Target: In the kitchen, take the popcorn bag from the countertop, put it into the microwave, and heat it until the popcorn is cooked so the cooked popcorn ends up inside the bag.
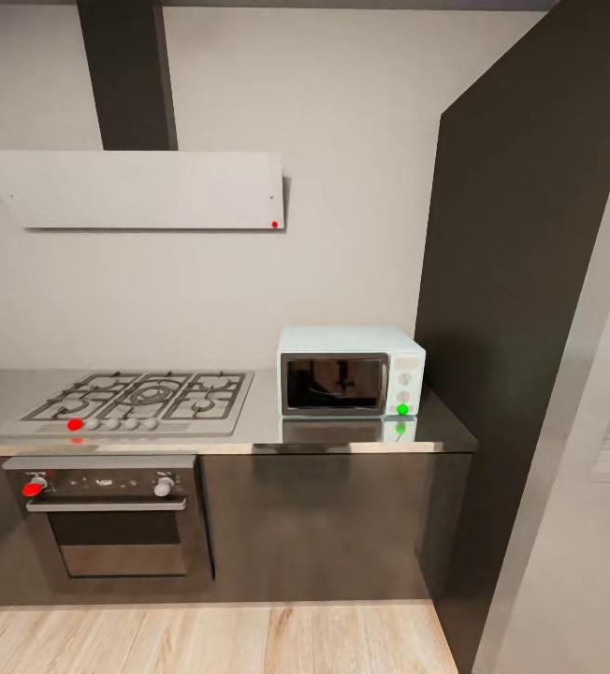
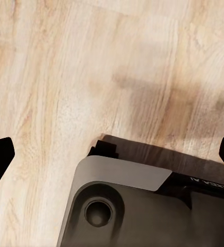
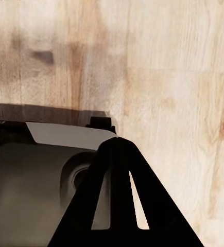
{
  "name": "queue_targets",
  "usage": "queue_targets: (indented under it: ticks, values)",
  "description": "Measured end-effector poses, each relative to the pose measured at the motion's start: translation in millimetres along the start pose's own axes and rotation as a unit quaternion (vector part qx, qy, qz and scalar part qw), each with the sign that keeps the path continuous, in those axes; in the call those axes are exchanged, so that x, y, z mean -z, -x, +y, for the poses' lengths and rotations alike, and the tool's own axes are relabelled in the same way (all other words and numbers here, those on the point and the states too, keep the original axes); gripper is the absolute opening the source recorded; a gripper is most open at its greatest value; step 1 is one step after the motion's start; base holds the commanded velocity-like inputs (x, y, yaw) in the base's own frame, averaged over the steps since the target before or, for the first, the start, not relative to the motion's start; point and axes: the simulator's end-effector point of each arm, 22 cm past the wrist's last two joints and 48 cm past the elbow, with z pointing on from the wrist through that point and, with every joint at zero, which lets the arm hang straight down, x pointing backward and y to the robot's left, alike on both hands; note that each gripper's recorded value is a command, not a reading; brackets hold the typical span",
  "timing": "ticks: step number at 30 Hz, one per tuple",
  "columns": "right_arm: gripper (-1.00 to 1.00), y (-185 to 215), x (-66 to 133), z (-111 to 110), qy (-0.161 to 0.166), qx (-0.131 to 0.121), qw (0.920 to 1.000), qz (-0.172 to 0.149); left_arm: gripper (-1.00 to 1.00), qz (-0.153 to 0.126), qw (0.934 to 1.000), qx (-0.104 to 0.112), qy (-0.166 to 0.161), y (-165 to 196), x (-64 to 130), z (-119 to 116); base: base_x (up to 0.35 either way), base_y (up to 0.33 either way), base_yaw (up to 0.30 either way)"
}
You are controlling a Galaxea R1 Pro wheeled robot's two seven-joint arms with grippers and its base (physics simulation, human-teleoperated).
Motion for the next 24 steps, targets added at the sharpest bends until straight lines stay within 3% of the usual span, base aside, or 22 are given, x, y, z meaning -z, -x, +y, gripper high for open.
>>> queue_targets:
  ticks: [14, 18, 24]
  values:
    - [-1.00, 1, 0.0, 0, 0.000, 0.000, 1.0000, -0.001, 1.00, 0.000, 1.0000, 0.000, 0.000, 0, 0.0, 0, 0.000, 0.000, 0.000]
    - [-1.00, 11, 0.4, -9, -0.007, -0.005, 0.9997, -0.023, 1.00, 0.000, 1.0000, 0.001, 0.001, 0, -0.1, 1, 0.000, 0.000, 0.000]
    - [-1.00, 11, 0.1, 22, 0.016, 0.029, 0.9991, -0.025, 1.00, 0.000, 1.0000, 0.003, 0.000, 0, 0.0, 0, 0.000, 0.000, 0.000]
